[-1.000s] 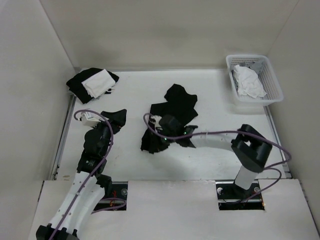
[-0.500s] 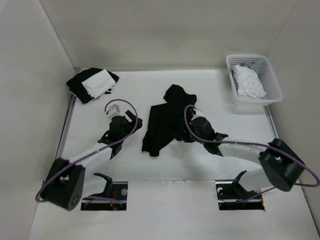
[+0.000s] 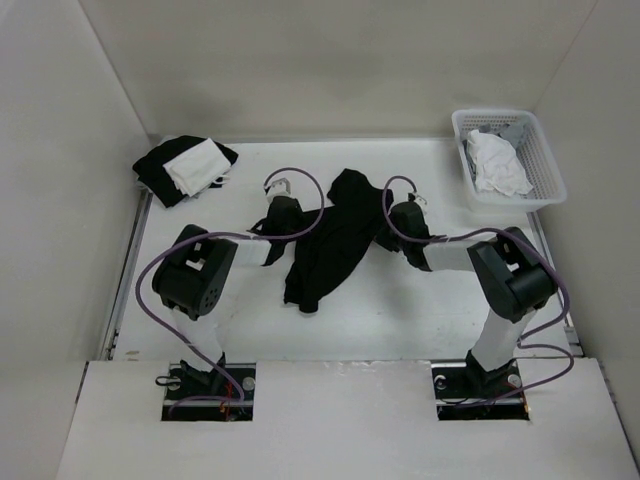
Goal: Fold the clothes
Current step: Flatten the tank top out
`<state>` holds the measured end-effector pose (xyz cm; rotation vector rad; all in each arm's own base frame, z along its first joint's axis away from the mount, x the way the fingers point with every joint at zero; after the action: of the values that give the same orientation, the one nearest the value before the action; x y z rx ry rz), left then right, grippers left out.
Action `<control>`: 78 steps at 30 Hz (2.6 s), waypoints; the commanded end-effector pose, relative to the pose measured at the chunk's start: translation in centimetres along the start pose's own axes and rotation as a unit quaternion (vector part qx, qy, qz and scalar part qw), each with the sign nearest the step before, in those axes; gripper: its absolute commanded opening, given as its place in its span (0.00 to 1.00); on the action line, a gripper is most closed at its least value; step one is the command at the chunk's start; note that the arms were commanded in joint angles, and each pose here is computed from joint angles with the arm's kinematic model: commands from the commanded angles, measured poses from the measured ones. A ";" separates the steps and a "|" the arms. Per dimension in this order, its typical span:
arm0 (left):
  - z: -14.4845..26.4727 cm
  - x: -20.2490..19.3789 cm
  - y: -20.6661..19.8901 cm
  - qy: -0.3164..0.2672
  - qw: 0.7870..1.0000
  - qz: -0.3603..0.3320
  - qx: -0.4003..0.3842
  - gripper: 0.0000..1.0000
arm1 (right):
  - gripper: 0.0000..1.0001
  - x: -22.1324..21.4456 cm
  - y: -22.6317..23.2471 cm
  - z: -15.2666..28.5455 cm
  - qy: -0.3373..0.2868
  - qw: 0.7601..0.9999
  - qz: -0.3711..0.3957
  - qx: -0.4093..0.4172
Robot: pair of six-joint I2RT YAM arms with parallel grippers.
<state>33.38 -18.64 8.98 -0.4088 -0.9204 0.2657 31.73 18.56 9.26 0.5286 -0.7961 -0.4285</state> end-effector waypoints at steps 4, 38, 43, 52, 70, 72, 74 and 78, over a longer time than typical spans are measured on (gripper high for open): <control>1.2 3.8 -2.1 -0.068 0.996 0.037 -0.032 0.05 | 0.03 5.1 4.4 2.5 -0.110 0.991 0.008 0.076; 19.3 11.5 -2.5 -0.234 0.960 0.106 -0.110 0.05 | 0.06 16.0 14.1 14.5 -0.198 0.950 0.112 0.214; 18.7 10.7 -2.0 -0.212 0.964 0.125 -0.102 0.05 | 0.03 19.0 15.8 12.6 -0.202 0.949 0.106 0.216; 25.9 12.6 -3.4 -0.253 0.942 0.136 -0.176 0.05 | 0.04 17.3 17.7 27.6 -0.258 0.900 0.165 0.310; 21.0 -0.3 4.1 -0.095 0.978 0.175 -0.055 0.13 | 0.09 16.0 7.5 4.2 -0.110 0.971 0.099 0.187; 20.3 -0.4 4.1 -0.091 0.979 0.173 -0.047 0.17 | 0.19 16.9 7.3 1.0 -0.088 0.977 0.076 0.176; 19.6 -0.1 4.3 -0.093 0.980 0.170 -0.035 0.20 | 0.36 17.3 7.3 0.3 -0.083 0.980 0.066 0.167; 18.6 -0.7 4.1 -0.069 0.989 0.131 -0.023 0.25 | 0.52 16.8 6.4 2.9 -0.113 0.985 0.056 0.121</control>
<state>16.61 -10.23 15.50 -0.5276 -0.9594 0.5645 41.41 13.59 15.03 0.5801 -0.8294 -0.3005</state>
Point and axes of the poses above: each gripper's point midway between its finger pads, its own z axis back along the fingers, its own y axis along the line the jaws close on, x = y × z, the point moved 10 cm from there along z, back along the fingers, and after that the axes turned 1 degree about z, right-handed, at the moved point
